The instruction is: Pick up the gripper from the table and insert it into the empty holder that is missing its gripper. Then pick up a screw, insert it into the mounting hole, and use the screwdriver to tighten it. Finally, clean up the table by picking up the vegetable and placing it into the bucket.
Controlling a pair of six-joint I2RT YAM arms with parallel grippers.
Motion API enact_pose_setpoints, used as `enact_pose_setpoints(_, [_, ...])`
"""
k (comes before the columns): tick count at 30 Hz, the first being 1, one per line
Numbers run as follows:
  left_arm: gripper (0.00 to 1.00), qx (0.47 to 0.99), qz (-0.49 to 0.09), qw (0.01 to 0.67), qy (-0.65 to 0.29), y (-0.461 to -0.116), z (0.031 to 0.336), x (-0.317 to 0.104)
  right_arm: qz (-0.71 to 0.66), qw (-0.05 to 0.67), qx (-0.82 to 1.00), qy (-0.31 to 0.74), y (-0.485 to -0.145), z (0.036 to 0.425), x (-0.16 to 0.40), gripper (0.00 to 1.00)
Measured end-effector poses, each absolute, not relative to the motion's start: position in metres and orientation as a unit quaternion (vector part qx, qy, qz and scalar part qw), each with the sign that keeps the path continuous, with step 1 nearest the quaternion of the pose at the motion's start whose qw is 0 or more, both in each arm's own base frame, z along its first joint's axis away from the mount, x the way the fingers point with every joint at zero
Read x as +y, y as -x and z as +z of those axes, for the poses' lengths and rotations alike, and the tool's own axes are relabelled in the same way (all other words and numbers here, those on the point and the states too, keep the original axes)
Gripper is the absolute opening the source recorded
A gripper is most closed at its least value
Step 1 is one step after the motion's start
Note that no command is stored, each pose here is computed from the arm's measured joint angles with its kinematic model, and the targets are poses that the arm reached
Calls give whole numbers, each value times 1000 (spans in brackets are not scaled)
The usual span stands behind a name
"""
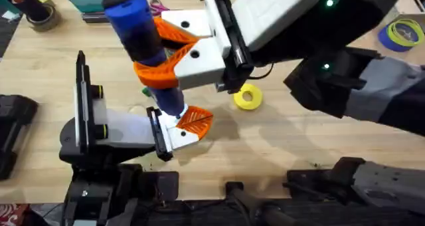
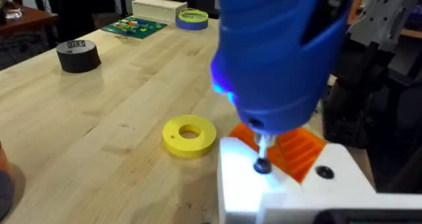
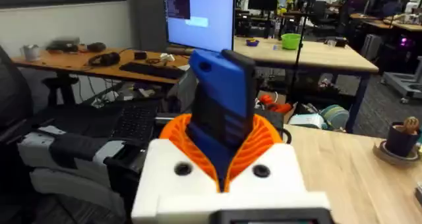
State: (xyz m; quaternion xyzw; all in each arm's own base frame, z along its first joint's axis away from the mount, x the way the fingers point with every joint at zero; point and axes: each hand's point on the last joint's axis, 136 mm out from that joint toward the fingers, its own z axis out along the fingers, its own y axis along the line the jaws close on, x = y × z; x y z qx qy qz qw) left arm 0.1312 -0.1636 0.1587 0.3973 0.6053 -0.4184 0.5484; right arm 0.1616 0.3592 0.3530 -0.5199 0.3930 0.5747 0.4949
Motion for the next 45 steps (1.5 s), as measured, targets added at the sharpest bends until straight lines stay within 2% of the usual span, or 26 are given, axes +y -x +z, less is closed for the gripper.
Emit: enact_pose_setpoints(45, [4, 605, -418, 548, -397, -131, 159, -164, 576, 493, 393, 520, -160, 351, 360, 24])
